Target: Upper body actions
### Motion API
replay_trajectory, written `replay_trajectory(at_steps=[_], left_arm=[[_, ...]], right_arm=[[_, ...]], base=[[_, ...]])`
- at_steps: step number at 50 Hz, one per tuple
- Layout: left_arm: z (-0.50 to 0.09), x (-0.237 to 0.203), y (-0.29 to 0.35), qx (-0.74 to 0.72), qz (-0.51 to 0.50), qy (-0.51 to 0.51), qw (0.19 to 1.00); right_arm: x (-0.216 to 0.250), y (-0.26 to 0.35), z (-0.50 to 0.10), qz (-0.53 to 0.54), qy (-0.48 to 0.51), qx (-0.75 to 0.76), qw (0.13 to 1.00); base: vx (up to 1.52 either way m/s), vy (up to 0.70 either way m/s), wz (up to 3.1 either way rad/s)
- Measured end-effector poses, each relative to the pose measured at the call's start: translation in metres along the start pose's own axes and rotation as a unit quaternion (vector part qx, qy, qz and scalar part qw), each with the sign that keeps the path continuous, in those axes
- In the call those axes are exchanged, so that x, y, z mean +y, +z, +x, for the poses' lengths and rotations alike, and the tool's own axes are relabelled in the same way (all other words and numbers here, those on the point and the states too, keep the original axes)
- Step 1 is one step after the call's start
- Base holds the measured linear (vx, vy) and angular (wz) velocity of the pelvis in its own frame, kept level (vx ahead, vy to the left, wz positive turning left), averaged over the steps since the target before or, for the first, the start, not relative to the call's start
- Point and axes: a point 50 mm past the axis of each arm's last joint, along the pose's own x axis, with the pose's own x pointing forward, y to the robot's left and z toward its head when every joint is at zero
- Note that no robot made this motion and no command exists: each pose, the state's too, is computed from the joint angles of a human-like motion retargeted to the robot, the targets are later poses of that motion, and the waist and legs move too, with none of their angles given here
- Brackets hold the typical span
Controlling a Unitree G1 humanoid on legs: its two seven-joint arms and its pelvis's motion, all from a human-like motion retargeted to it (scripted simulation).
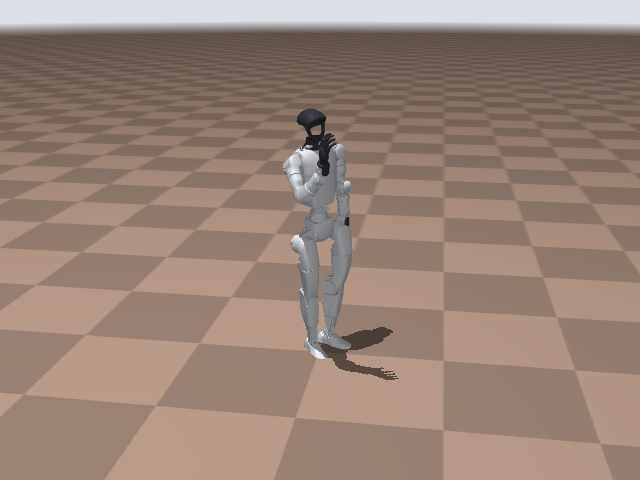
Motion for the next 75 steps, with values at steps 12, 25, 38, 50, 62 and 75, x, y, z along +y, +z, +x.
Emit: replay_trajectory(at_steps=[12, 25, 38, 50, 62, 75], left_arm=[[0.001, 0.000, -0.008, 0.013, -0.021, 0.004, 1.000], [0.000, -0.005, 0.005, -0.007, -0.013, -0.003, 1.000], [0.000, 0.000, 0.002, -0.005, 0.007, 0.005, 1.000], [0.000, -0.002, 0.005, -0.008, 0.008, 0.001, 1.000], [0.000, -0.010, 0.002, -0.005, -0.043, -0.009, 0.999], [0.001, -0.009, -0.012, 0.021, -0.098, -0.004, 0.995]], right_arm=[[-0.019, 0.015, -0.002, -0.022, 0.063, -0.021, 0.998], [-0.056, 0.030, -0.147, -0.106, 0.156, 0.066, 0.980], [-0.054, -0.012, -0.208, -0.208, 0.472, 0.275, 0.811], [-0.007, 0.013, -0.118, 0.060, 0.221, 0.089, 0.969], [0.051, 0.013, -0.086, -0.200, 0.387, -0.001, 0.900], [-0.044, 0.032, -0.103, -0.166, -0.213, -0.037, 0.962]], base=[[0.00, 0.00, 0.00], [0.00, 0.00, 0.00], [0.00, 0.00, -0.01], [0.00, 0.00, 0.00], [0.01, -0.03, 0.01], [0.02, 0.00, 0.39]])
